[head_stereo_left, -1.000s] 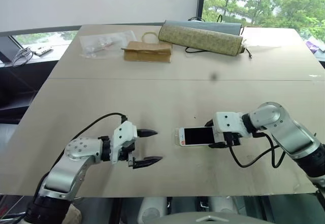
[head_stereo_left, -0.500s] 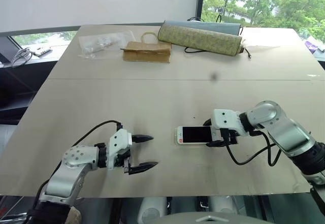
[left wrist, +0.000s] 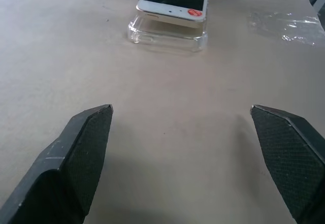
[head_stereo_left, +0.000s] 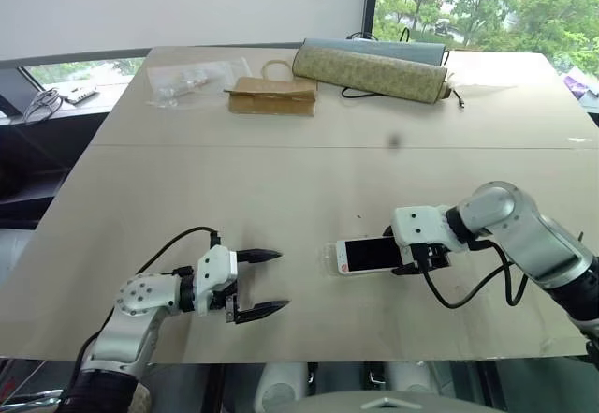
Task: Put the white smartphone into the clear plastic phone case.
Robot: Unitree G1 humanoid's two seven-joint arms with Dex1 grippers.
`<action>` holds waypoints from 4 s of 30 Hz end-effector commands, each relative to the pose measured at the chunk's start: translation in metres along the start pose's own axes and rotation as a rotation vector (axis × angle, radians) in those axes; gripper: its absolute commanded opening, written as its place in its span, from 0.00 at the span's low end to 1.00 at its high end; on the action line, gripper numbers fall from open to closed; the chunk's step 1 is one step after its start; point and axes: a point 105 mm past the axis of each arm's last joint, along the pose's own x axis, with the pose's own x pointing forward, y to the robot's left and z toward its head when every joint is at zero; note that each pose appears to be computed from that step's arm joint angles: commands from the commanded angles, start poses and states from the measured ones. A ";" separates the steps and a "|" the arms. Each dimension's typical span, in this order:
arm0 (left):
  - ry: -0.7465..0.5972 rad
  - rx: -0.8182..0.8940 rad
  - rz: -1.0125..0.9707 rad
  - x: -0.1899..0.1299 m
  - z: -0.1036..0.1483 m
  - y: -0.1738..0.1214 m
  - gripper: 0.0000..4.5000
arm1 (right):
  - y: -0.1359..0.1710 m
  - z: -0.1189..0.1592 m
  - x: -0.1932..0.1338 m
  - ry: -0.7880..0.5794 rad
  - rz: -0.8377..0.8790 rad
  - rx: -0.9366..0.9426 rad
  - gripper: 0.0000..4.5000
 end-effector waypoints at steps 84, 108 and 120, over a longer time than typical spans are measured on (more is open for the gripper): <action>0.133 -0.076 -0.062 0.047 0.012 0.006 0.04 | -0.002 -0.011 -0.049 -0.148 -0.340 0.268 0.00; 0.147 -0.036 -0.054 0.075 0.036 0.019 0.04 | 0.019 -0.008 -0.012 -0.109 -0.198 0.234 0.00; 0.144 -0.013 -0.038 0.081 0.048 0.031 0.04 | 0.008 0.004 0.004 -0.133 -0.206 0.181 0.00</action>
